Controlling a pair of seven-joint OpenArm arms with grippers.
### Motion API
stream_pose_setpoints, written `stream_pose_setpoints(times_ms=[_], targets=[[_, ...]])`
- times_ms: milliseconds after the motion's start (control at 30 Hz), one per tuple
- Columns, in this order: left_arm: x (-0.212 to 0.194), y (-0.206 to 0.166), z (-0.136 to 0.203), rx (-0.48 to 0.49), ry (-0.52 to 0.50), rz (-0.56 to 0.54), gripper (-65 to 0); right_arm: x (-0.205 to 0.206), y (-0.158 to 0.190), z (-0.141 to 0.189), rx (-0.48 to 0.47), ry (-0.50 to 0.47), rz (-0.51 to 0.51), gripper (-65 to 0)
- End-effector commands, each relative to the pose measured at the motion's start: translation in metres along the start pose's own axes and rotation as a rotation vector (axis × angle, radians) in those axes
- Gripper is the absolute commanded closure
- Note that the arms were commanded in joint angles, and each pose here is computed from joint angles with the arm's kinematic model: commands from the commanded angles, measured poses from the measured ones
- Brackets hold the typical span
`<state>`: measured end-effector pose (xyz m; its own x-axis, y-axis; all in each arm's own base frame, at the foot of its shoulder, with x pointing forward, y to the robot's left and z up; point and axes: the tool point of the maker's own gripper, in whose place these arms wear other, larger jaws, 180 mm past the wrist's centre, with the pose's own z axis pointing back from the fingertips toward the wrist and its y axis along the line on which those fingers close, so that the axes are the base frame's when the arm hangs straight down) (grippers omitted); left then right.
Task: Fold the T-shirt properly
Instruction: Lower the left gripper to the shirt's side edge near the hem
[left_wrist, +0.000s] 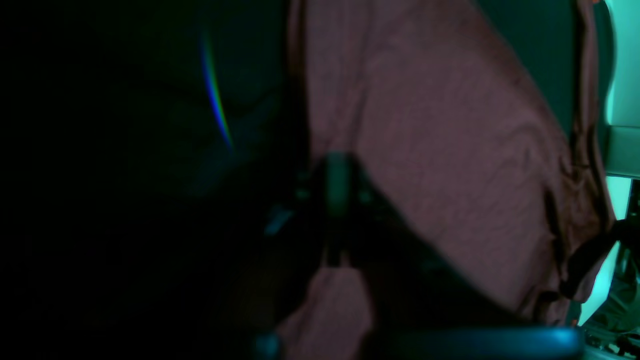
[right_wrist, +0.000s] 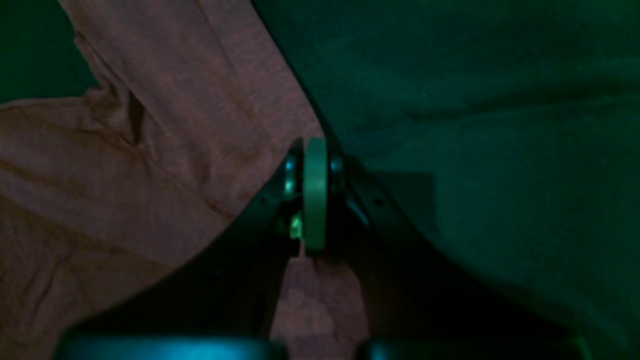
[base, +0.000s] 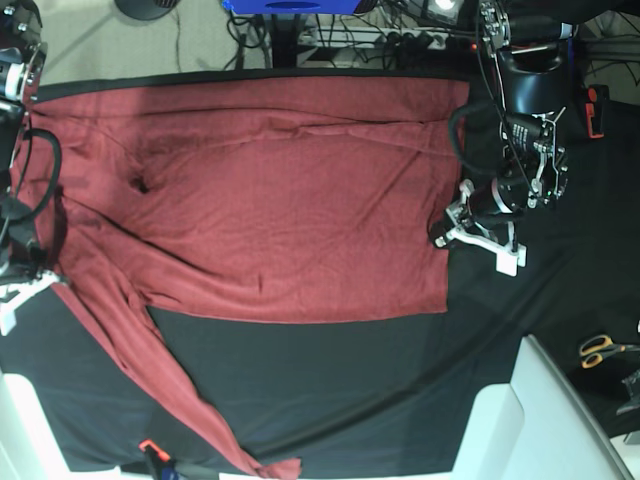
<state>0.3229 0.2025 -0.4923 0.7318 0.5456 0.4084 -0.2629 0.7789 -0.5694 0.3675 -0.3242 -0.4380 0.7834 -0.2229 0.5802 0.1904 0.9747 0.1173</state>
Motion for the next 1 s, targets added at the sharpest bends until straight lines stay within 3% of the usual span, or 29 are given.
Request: stream_pose_setpoints(times_ms=[0, 300, 467, 967], targets=[[-0.003, 0.006, 0.002, 0.026, 0.032, -0.014, 0.0, 0.028, -0.006, 0.008, -0.007, -0.068, 0.009, 0.0], [-0.006, -0.002, 0.024, 0.014, -0.007, -0.098, 0.0, 0.026, -0.007, 0.007, -0.007, -0.063, 0.006, 0.0], [-0.025, 0.002, 0.034, 0.022, 0.043, -0.120, 0.0, 0.026, -0.007, 0.007, -0.007, -0.063, 0.006, 0.0], [-0.030, 0.000, 0.054, 0.026, 0.047, -0.187, 0.0, 0.024, -0.007, 0.007, -0.009, -0.059, 0.007, 0.0]])
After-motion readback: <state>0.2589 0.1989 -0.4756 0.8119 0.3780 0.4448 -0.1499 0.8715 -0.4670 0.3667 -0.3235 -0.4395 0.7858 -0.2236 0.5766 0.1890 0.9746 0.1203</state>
